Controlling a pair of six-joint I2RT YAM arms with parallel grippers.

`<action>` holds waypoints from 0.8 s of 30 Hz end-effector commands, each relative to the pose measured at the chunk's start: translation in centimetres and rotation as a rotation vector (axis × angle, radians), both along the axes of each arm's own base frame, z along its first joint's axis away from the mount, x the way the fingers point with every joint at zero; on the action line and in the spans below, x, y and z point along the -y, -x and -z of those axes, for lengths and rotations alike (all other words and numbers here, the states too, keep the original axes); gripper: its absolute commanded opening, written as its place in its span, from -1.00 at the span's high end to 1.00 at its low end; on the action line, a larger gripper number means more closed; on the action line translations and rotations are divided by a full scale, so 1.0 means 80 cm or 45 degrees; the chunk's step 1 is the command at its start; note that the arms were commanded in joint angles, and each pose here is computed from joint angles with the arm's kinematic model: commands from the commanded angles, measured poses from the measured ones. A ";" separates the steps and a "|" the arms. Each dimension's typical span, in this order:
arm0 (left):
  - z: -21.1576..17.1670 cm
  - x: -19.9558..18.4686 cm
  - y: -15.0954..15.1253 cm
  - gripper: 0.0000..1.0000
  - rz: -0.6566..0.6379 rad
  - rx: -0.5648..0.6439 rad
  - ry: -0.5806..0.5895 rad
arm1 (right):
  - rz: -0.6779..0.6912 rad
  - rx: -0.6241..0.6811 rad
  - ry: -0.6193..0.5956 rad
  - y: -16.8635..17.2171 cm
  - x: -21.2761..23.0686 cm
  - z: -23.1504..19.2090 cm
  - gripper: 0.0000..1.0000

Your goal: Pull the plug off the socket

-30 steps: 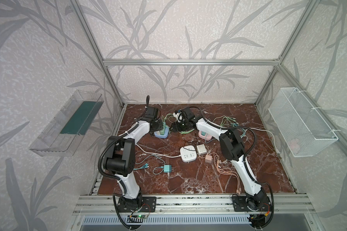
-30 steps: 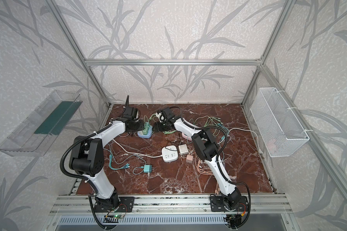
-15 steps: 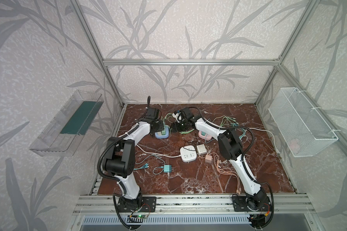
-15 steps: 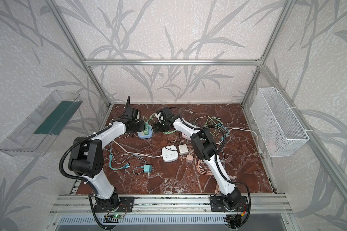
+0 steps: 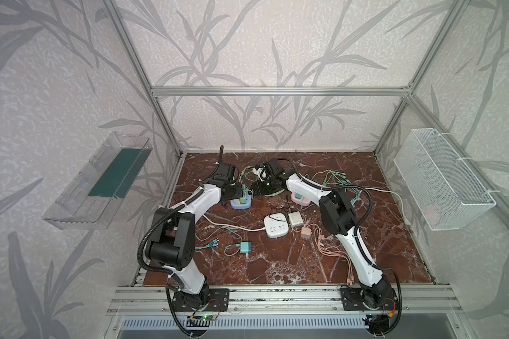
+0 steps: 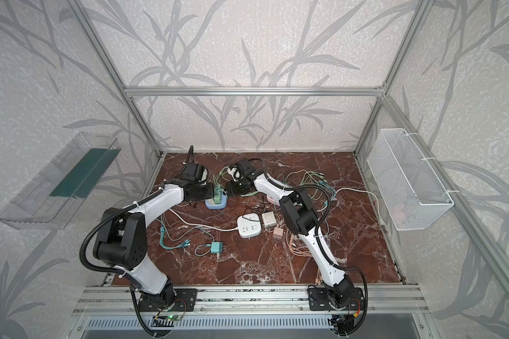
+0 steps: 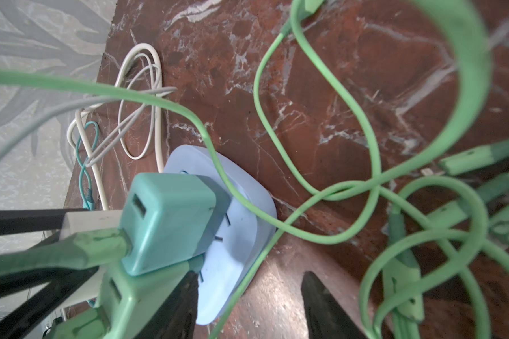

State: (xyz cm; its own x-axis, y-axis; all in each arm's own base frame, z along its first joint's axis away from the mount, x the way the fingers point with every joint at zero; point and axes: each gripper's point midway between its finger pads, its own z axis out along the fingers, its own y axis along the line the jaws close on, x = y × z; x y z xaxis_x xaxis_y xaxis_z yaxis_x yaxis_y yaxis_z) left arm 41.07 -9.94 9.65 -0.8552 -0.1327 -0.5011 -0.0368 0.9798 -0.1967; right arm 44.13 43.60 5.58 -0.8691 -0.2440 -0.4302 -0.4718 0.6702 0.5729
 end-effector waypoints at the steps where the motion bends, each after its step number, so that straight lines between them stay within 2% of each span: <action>1: 0.005 0.008 0.023 0.46 0.055 -0.060 0.005 | -0.045 -0.024 -0.012 0.014 -0.003 -0.001 -0.11; 13: 0.007 0.020 0.034 0.46 0.108 -0.081 -0.013 | -0.097 -0.031 -0.008 0.029 -0.007 0.009 -0.08; 24: -0.013 0.027 0.029 0.47 0.117 -0.021 0.026 | -0.141 -0.089 0.140 0.045 0.007 0.040 0.06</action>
